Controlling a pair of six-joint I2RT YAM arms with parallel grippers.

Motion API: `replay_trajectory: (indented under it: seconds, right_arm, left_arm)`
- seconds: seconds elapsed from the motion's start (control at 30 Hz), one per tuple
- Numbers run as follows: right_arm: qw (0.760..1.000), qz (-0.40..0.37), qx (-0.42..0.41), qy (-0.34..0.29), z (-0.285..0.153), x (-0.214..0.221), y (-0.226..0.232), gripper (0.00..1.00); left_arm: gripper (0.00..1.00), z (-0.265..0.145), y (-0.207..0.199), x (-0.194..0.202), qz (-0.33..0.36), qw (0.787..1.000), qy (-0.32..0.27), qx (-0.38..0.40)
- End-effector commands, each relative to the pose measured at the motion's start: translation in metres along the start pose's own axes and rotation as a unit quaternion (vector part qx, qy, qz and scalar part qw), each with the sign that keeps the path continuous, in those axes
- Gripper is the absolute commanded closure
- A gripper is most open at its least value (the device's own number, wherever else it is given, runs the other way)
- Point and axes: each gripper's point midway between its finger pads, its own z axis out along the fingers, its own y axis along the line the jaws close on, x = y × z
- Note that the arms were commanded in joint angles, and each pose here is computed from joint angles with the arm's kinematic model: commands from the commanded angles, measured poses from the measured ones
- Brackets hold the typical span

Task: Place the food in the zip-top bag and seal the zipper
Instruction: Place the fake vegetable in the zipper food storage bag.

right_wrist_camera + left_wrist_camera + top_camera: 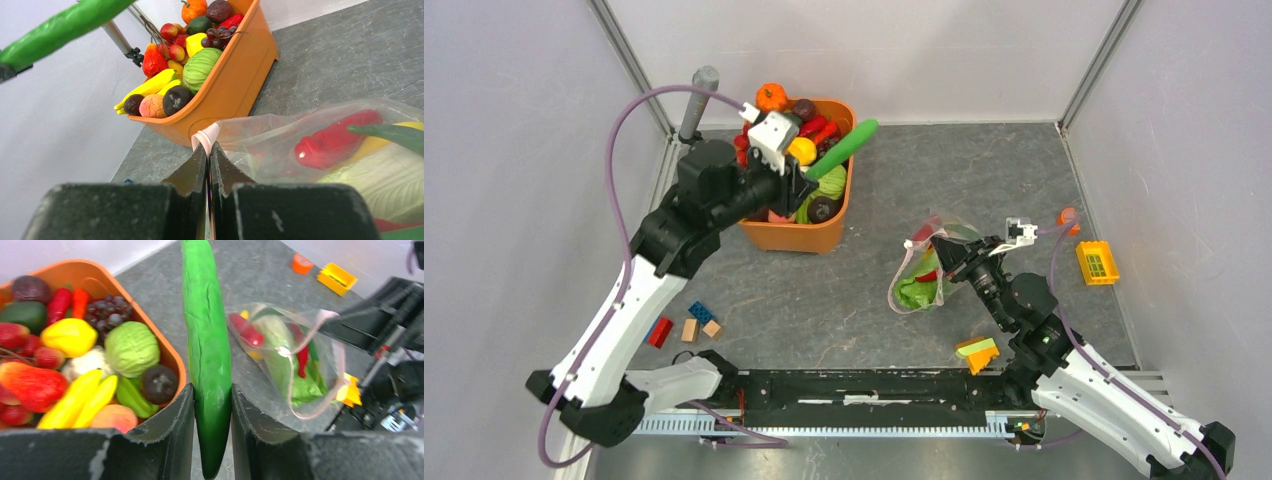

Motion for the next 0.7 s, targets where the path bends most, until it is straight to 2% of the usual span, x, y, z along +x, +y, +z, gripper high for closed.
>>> replay_trajectory:
  seconds: [0.0, 0.13, 0.3, 0.53, 0.67]
  right_arm:
    - [0.999, 0.01, -0.022, -0.024, 0.001, -0.017, 0.014, 0.92]
    - [0.999, 0.012, -0.026, -0.026, 0.0, -0.018, 0.016, 0.92]
    - [0.999, 0.013, -0.024, -0.027, -0.001, -0.019, 0.015, 0.92]
    - [0.999, 0.014, -0.019, -0.029, -0.002, -0.018, 0.012, 0.92]
    - [0.999, 0.013, -0.02, -0.025, 0.0, -0.017, 0.013, 0.92]
  left_arm:
    - [0.92, -0.01, -0.029, 0.018, -0.03, 0.997, 0.002, 0.074]
    - [0.92, -0.023, -0.052, 0.027, -0.048, 0.99, -0.015, 0.132]
    - [0.92, -0.036, -0.068, 0.049, -0.072, 0.983, 0.0, 0.171]
    - [0.91, -0.054, -0.076, 0.065, -0.079, 0.979, 0.016, 0.185]
    - [0.89, -0.067, -0.087, 0.068, -0.082, 0.973, 0.044, 0.213]
